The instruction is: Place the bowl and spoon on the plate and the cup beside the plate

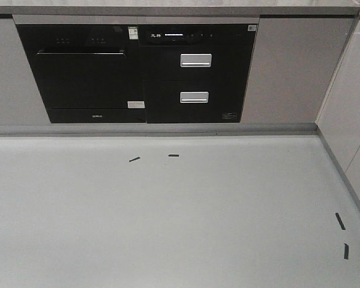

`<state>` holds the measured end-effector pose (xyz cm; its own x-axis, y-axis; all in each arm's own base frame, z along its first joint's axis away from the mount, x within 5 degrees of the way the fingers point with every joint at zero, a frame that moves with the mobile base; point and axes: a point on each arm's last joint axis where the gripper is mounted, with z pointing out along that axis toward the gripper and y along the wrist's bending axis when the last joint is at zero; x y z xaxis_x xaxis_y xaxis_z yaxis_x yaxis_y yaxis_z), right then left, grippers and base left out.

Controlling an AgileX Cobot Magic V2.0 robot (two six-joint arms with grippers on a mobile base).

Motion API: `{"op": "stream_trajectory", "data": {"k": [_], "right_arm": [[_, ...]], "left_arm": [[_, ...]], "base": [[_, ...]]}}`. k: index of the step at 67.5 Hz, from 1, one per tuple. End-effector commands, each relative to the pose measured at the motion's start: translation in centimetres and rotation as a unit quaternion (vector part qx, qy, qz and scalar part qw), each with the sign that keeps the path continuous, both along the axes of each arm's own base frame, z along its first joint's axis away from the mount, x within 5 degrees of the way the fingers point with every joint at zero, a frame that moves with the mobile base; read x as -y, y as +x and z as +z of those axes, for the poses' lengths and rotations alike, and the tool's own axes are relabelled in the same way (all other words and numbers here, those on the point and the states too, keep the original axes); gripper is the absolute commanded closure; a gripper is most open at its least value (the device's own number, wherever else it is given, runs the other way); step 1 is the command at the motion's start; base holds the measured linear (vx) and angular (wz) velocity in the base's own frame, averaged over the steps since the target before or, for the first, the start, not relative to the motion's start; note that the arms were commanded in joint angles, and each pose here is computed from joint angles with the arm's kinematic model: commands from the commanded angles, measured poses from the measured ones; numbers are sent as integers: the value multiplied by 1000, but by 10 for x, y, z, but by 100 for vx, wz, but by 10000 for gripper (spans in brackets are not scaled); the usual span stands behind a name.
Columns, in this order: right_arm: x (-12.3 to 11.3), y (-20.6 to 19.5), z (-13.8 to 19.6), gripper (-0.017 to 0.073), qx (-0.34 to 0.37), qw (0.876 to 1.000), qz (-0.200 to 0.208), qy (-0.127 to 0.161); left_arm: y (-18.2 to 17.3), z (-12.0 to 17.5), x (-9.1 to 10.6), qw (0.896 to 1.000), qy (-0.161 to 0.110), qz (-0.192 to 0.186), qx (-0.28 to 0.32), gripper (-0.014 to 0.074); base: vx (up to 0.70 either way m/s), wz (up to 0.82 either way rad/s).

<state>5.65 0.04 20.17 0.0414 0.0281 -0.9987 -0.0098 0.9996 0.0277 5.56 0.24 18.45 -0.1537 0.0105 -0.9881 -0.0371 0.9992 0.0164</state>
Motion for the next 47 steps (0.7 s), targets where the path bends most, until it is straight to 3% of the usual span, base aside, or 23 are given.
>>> {"op": "stream_trajectory", "data": {"k": [1,47], "right_arm": [[-1,-1,6,562,40,999,5,-5],[-1,-1,6,562,40,999,5,-5]], "left_arm": [[-1,10,0,999,-7,0,48,600],[-1,10,0,999,-7,0,48,600]], "base": [[1,-3],[3,-2]]}}
